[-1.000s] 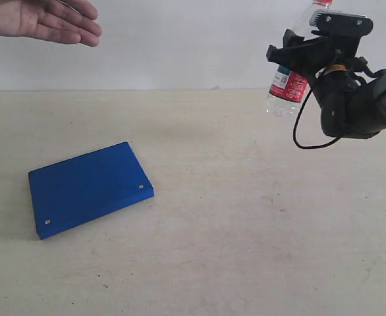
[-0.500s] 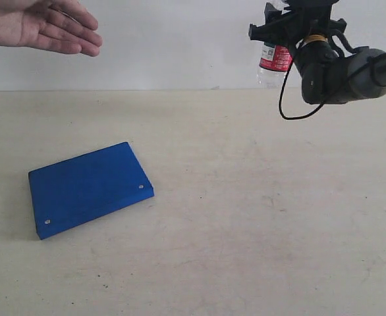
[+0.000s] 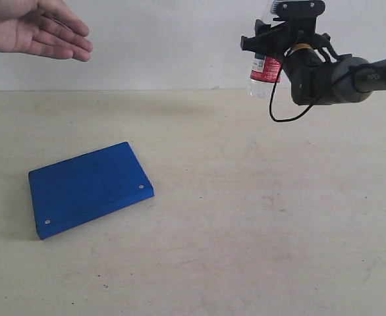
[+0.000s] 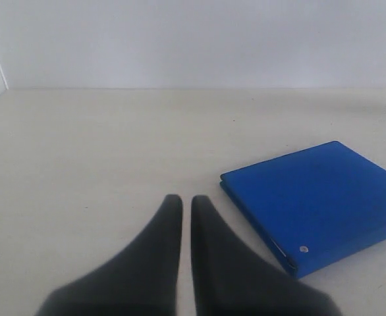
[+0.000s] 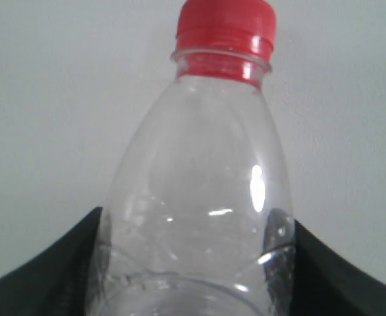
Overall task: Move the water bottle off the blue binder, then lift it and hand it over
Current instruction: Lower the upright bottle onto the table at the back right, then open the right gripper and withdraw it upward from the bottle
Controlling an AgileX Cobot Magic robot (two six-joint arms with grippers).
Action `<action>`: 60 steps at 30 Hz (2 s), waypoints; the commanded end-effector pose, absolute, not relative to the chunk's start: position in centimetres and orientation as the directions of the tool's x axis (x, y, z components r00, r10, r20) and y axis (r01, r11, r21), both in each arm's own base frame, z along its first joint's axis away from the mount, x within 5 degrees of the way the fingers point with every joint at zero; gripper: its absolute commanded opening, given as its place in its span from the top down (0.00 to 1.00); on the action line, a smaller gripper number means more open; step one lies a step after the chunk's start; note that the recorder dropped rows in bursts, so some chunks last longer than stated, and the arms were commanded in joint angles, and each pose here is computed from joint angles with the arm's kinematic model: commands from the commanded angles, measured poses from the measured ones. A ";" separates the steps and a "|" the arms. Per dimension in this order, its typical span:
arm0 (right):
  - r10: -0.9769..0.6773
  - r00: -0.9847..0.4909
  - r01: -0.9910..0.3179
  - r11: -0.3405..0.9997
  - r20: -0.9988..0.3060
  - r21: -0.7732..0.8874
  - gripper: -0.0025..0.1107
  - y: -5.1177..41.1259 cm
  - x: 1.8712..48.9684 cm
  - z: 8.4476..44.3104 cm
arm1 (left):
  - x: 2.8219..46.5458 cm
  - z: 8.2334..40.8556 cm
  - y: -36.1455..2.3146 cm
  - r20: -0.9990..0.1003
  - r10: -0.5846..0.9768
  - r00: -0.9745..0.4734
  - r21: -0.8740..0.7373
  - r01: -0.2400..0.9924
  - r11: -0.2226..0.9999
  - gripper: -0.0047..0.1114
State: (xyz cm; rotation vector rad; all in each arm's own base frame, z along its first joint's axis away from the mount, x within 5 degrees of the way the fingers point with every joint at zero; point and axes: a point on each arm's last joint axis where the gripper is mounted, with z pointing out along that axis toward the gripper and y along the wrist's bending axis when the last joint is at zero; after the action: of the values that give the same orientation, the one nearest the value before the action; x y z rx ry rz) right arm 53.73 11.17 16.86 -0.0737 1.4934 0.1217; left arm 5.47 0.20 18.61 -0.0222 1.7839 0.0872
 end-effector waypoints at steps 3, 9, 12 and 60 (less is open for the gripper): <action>-0.065 0.047 -0.139 0.988 -0.997 -0.071 0.61 11.5 55.2 17.3 | 5.5 18.7 0.2 -0.979 0.033 -0.200 0.046 -0.063 0.997 0.92; -0.125 0.025 -0.147 0.981 -0.992 -0.127 0.58 11.7 55.6 17.1 | 5.5 18.7 0.2 -0.979 0.033 -0.200 0.046 -0.063 0.997 0.92; -0.199 -0.016 -0.162 0.968 -0.980 -0.194 0.58 11.7 55.6 16.6 | 5.5 18.7 0.2 -0.979 0.033 -0.200 0.046 -0.063 0.997 0.92; -0.189 -0.479 -0.446 0.894 -0.857 0.052 0.87 10.5 37.3 44.1 | 5.5 18.7 0.2 -0.979 0.033 -0.200 0.046 -0.063 0.997 0.92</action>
State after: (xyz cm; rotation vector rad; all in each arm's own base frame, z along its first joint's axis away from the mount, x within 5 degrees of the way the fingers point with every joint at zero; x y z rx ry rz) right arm 39.83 10.72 41.26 -0.4310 2.1182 0.2895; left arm 5.47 0.20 18.61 -0.0208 1.7839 0.0884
